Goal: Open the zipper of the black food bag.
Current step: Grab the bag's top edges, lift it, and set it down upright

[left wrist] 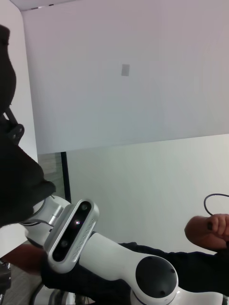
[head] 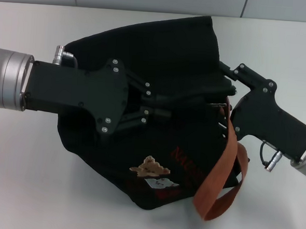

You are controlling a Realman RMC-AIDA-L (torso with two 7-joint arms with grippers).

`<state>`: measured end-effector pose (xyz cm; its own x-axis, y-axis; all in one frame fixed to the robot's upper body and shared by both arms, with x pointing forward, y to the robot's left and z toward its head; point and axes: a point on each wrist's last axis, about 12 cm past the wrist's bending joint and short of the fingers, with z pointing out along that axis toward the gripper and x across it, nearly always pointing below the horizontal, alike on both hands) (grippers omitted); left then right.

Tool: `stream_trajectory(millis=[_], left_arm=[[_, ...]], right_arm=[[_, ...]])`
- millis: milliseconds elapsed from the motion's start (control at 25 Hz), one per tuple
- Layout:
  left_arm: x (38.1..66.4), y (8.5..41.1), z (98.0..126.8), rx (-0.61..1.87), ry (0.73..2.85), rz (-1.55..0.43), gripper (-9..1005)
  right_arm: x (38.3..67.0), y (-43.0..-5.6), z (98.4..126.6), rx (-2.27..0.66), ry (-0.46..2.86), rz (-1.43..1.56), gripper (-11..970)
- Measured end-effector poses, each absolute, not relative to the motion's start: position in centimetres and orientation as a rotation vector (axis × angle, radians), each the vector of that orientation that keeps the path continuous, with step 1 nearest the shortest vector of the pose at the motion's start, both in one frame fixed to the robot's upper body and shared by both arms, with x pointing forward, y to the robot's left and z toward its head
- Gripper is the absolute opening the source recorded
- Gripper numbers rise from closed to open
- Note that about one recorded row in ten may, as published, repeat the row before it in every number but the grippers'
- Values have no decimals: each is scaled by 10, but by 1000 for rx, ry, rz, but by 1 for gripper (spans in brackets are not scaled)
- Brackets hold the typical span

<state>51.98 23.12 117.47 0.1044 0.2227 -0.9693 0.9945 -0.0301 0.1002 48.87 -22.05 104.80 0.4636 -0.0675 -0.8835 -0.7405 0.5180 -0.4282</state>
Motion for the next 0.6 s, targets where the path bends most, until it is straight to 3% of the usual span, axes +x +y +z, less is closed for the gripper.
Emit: stream_trajectory(millis=[600], left_arm=[[520,229,1175,1436,1271,-1036,102]], right_arm=[[475,-213,1042,-954,973,423,573]])
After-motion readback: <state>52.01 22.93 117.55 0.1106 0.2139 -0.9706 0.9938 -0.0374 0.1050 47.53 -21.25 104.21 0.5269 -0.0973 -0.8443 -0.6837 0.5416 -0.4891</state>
